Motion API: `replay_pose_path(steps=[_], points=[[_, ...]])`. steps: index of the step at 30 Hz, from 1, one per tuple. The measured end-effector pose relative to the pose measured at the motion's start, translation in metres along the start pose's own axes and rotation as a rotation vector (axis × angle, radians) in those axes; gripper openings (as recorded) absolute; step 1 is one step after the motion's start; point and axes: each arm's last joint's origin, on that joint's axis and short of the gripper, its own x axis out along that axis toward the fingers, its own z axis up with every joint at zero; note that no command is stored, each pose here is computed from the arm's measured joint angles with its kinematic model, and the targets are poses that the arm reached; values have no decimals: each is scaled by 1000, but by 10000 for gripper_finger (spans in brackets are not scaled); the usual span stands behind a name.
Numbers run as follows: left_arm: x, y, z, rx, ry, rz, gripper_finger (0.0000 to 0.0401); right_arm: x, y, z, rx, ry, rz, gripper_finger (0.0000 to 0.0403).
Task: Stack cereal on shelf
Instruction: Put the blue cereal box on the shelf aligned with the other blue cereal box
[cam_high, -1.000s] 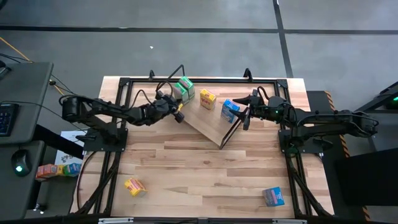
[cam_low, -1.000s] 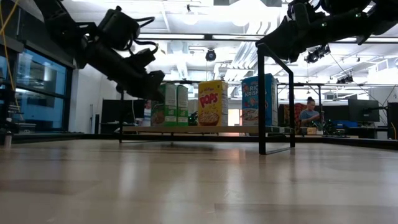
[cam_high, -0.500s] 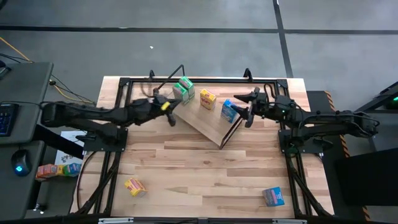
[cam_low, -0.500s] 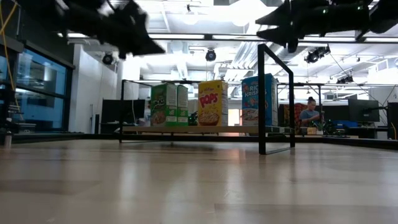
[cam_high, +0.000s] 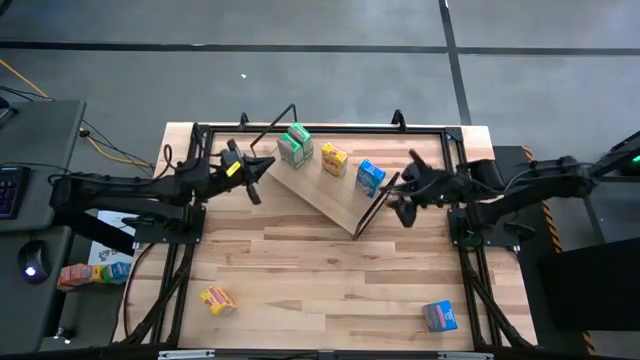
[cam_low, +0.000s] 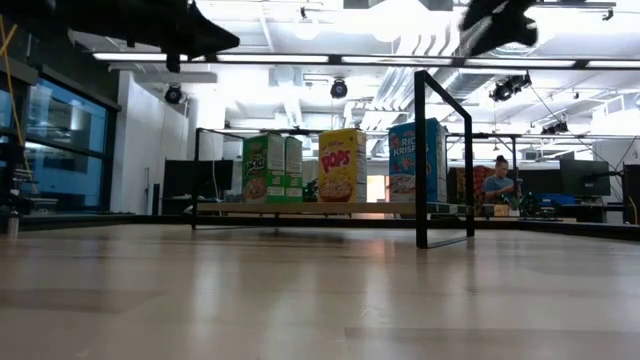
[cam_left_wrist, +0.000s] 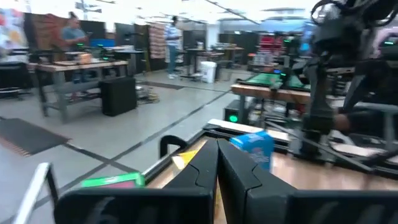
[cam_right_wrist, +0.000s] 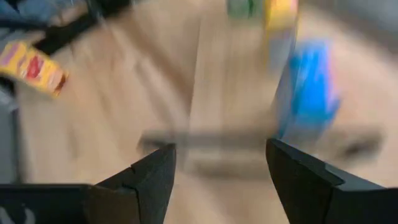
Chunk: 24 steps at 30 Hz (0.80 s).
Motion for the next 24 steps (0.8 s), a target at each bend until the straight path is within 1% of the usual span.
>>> replay_pose_path(steps=[2, 4, 6, 9, 12, 16, 19, 22, 24], points=[[-2, -1, 2, -2, -7, -27, 0, -7, 9, -7, 140, 153, -6, 240], [-4, 0, 4, -5, -16, -29, 0, -15, 17, -16, 273, 301, -61, 240], [-5, 0, 4, -6, -20, -28, 0, -21, 27, -26, 381, 433, -158, 240], [-5, 1, 4, 11, -20, -24, 0, -30, 46, -38, 487, 547, -283, 240], [-5, 1, 5, 42, -22, -20, 0, -35, 69, -49, 550, 620, -365, 240], [-5, 1, 8, 46, -44, 12, 0, -37, 101, -67, 601, 666, -429, 240], [-4, 2, 12, 41, -57, 23, 0, -34, 122, -85, 628, 732, -497, 240], [-4, 2, 11, 50, -51, 23, 0, -30, 139, -108, 661, 810, -591, 240], [-4, 2, 11, 60, -52, 22, 0, -25, 148, -122, 664, 830, -629, 240]])
